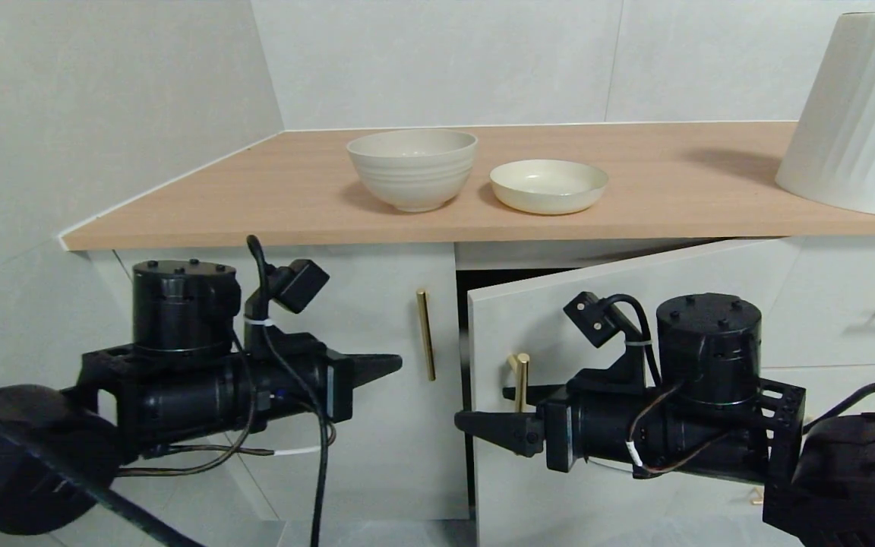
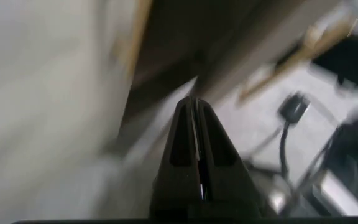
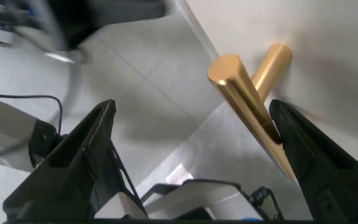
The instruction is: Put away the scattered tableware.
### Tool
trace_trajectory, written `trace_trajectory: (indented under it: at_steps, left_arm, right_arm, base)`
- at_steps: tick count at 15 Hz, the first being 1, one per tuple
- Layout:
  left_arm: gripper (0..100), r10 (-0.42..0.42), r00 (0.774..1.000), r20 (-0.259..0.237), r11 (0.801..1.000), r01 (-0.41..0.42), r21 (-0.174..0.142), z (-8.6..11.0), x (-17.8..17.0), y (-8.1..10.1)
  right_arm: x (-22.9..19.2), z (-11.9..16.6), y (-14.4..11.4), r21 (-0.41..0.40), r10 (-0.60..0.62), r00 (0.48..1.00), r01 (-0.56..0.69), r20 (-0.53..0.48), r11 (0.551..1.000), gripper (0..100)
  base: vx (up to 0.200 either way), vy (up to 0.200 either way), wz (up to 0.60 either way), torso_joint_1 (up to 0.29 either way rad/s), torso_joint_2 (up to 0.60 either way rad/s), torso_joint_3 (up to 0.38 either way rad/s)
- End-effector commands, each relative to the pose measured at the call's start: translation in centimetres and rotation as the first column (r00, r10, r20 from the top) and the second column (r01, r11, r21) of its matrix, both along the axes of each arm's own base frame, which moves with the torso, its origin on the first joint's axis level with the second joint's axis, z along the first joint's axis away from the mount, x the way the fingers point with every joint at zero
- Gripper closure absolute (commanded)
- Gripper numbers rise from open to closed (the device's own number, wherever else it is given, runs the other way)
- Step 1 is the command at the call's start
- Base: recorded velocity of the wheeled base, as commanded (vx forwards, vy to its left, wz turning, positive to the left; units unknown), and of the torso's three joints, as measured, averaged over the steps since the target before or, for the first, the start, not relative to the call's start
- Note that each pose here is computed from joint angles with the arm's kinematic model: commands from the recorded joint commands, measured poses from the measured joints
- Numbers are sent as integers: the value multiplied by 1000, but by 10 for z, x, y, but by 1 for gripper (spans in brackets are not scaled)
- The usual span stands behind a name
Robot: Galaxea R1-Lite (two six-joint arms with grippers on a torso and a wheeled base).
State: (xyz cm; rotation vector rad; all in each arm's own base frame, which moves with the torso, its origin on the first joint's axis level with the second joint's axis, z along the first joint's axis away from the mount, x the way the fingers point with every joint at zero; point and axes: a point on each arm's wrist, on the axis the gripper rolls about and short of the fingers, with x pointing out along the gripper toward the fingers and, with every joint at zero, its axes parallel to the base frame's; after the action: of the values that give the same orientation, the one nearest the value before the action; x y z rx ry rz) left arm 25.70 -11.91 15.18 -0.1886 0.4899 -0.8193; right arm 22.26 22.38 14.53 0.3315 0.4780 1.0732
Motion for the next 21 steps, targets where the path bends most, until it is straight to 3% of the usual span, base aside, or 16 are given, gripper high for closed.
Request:
trace_trajectory:
  at_steps: [1, 2, 7, 8, 13, 15, 21]
  left_arm:
    - [100, -36, 995, -98, 999, 33, -31, -42, 9, -27]
    - [100, -31, 993, -110, 998, 24, -62, -49, 11, -34]
    - [100, 37, 999, -36, 997, -40, -72, -69, 23, -49]
    - [100, 56, 998, 23, 994, -54, -99, -75, 26, -59]
    - [100, 34, 994, 101, 981, -14, -193, -73, 23, -76]
    - [100, 28, 991, 132, 977, 1, -215, -74, 21, -79]
    - [100, 10, 989, 149, 974, 25, -226, -72, 17, -81]
  right_arm:
    - [-1, 0, -1, 9, 0, 1000, 0, 11, 1000, 0]
    - [-1, 0, -1, 11, 0, 1000, 0, 13, 1000, 0]
    - [-1, -2, -1, 6, 1, 1000, -1, 8, 1000, 0]
    - [-1, -4, -1, 2, 1, 1000, -1, 3, 1000, 0]
    - [-4, -9, -5, -15, 3, 1000, -3, -3, 1000, 0]
    - [-5, -9, -6, -18, 0, 1000, 0, -5, 1000, 0]
    - [-9, -3, -25, -20, -28, 999, 28, 25, 999, 0]
  base:
    - [0, 0, 0, 0, 0, 0]
    - [0, 0, 0, 0, 0, 0]
    - [0, 0, 0, 0, 0, 0]
    - [0, 0, 0, 0, 0, 0]
    - [0, 0, 0, 0, 0, 0]
    - [0, 0, 0, 0, 0, 0]
    - [0, 0, 0, 0, 0, 0]
